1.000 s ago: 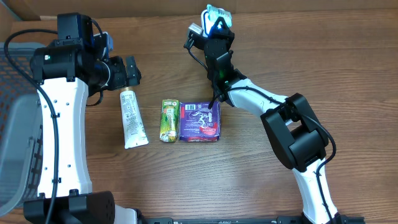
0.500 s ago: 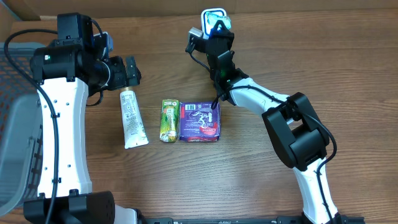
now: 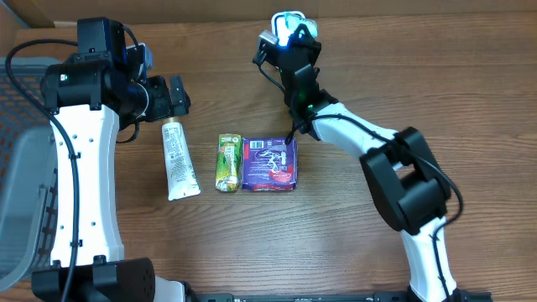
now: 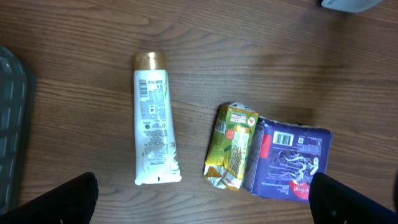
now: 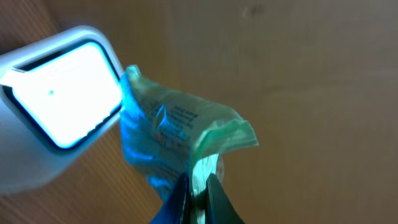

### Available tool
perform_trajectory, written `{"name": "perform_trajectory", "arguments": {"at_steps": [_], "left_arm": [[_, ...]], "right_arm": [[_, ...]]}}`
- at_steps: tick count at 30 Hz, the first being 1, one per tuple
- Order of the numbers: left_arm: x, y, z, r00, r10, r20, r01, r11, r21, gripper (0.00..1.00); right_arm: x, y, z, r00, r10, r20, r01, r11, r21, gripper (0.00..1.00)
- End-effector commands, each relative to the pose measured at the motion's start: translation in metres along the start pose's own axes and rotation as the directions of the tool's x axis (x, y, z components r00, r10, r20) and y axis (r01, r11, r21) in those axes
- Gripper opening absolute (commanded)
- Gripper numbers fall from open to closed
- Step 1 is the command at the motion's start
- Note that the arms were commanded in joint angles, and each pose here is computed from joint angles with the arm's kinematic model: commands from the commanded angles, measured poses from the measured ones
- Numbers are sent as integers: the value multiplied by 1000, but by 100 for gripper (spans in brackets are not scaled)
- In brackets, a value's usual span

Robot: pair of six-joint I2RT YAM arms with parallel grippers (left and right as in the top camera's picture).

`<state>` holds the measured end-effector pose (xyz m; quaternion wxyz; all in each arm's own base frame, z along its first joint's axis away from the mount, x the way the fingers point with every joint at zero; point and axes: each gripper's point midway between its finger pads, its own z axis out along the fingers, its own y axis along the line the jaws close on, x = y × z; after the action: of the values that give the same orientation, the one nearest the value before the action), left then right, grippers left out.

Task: Scan the item barcode
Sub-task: 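Hold the wipes pack in front of the white scanner, then carry the wipes pack right and drop it on the table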

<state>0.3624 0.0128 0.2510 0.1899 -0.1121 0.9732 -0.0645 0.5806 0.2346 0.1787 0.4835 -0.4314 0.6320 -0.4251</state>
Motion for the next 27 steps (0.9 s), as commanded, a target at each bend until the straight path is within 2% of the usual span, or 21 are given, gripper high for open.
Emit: {"name": "perform_trajectory", "arguments": {"at_steps": [1, 4, 7, 9, 11, 13, 15, 16, 19, 20, 24, 27], "left_arm": [[-2, -2, 3, 1000, -2, -4, 2, 1000, 6, 99], [-2, -1, 3, 1000, -2, -4, 2, 1000, 6, 100], [-2, -1, 3, 1000, -2, -4, 2, 1000, 6, 100], [-2, -2, 3, 1000, -2, -4, 2, 1000, 6, 99], [-2, -1, 3, 1000, -2, -4, 2, 1000, 6, 100], [-2, -2, 3, 1000, -2, -4, 2, 1000, 6, 100], [-2, -1, 3, 1000, -2, -4, 2, 1000, 6, 99], [-2, -2, 3, 1000, -2, -4, 2, 1000, 6, 99], [-2, -2, 3, 1000, -2, -4, 2, 1000, 6, 100], [-2, -1, 3, 1000, -2, -4, 2, 1000, 6, 100], [-2, -1, 3, 1000, -2, -4, 2, 1000, 6, 100], [-2, -2, 3, 1000, -2, -4, 2, 1000, 6, 100]], "right_arm": [[-4, -116, -52, 961, 275, 13, -275, 957, 88, 4], [0, -133, -84, 904, 428, 6, -428, 904, -19, 4], [-1, -127, -121, 778, 628, -25, -612, 749, -254, 4], [-3, -118, -144, 660, 744, -107, -707, 566, -425, 4], [-1, -108, -166, 500, 823, -268, -784, 300, -543, 4], [11, -99, -175, 377, 821, -430, -831, 93, -549, 4], [33, -88, -176, 253, 771, -584, -883, -63, -466, 4], [48, -81, -173, 199, 742, -640, -910, -103, -402, 4], [100, -64, -165, 31, 658, -752, -968, -168, -187, 4], [123, -58, -161, -46, 631, -775, -979, -181, -90, 4], [208, -42, -151, -359, 557, -749, -933, -239, 270, 4], [271, -28, -145, -538, 526, -659, -842, -294, 452, 4]]}}
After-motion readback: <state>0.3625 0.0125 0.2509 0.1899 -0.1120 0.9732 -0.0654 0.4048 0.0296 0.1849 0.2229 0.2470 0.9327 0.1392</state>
